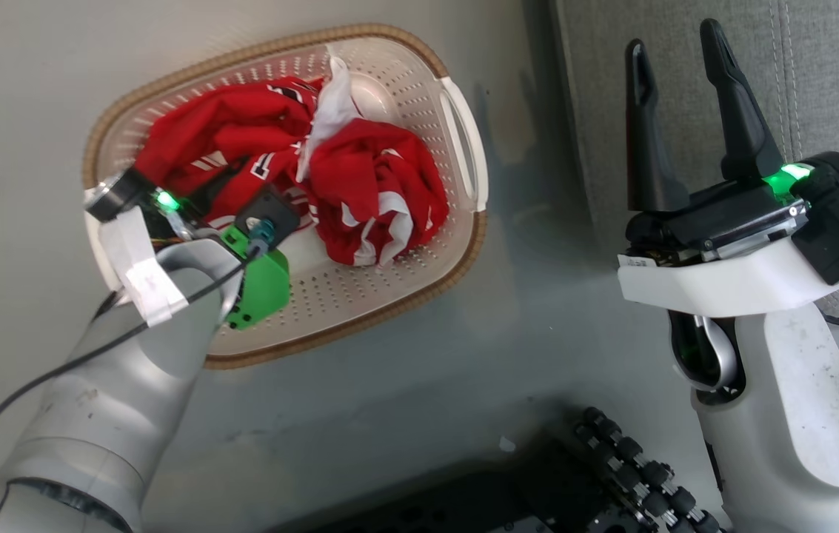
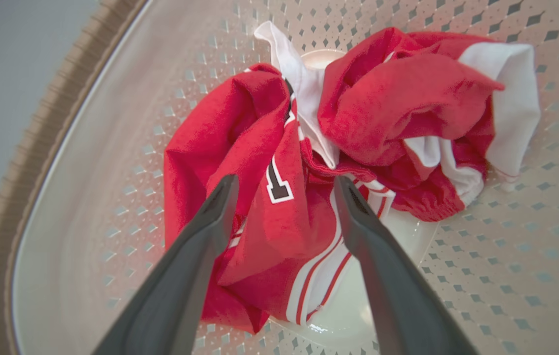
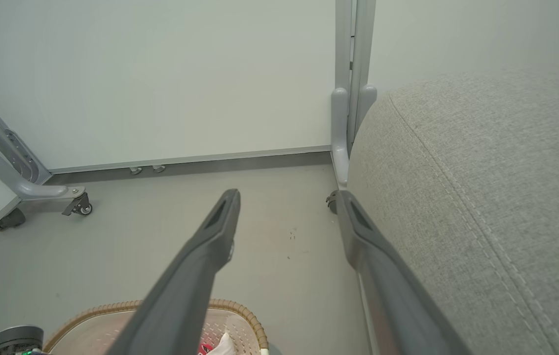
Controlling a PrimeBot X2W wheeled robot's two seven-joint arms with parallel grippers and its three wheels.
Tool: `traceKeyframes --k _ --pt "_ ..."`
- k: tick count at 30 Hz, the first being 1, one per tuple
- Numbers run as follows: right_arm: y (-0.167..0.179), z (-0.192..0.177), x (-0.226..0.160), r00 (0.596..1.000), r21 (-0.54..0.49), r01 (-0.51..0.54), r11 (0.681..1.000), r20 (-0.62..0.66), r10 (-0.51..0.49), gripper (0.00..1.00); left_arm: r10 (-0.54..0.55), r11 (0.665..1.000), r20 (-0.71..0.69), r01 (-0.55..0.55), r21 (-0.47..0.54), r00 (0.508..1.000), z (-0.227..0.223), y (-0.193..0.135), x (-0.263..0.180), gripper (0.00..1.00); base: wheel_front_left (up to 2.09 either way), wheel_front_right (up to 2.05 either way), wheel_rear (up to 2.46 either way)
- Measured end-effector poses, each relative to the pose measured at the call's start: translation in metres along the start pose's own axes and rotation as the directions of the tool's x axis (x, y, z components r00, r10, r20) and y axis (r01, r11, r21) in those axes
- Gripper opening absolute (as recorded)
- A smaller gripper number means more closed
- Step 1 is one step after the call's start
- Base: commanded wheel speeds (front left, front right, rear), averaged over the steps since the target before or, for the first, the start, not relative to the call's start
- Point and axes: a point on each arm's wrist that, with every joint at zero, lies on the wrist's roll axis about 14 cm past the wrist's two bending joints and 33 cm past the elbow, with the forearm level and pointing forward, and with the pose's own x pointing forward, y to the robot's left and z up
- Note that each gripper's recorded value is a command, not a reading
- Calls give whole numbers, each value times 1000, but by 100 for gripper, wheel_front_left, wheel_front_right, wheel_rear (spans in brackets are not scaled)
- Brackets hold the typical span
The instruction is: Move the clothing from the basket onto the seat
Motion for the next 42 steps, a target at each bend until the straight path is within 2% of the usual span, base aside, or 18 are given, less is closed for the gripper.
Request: traceKeyframes --k 16,17,18,22,27,34,42 --pt "-23 -45 -10 991 0 56 998 -120 -55 100 -45 990 -213 72 122 976 -59 0 50 99 0 0 0" --pt "-24 -46 -10 991 -2 56 998 -121 -56 100 -46 989 -223 76 128 974 -61 0 52 38 0 0 0" --pt "-25 -46 -10 991 -4 58 998 -123 -58 100 -48 988 -233 80 129 971 -62 -1 53 0 0 0 0" --pt "-27 -46 -11 990 -11 62 998 -126 -63 100 -60 985 -231 95 145 971 -62 -2 56 0 0 0 0" --pt "-23 -38 -10 993 -9 53 999 -108 -54 100 -57 993 -167 74 93 984 -44 1 53 0 0 0 0" --pt "-12 -21 -8 997 -14 25 1000 -73 -26 100 -27 996 -34 24 -84 999 -9 -7 34 0 0 0 0" --pt "-2 -1 -16 999 -18 10 1000 -43 -11 100 25 964 106 4 -265 994 39 -12 0 0 0 0 0"
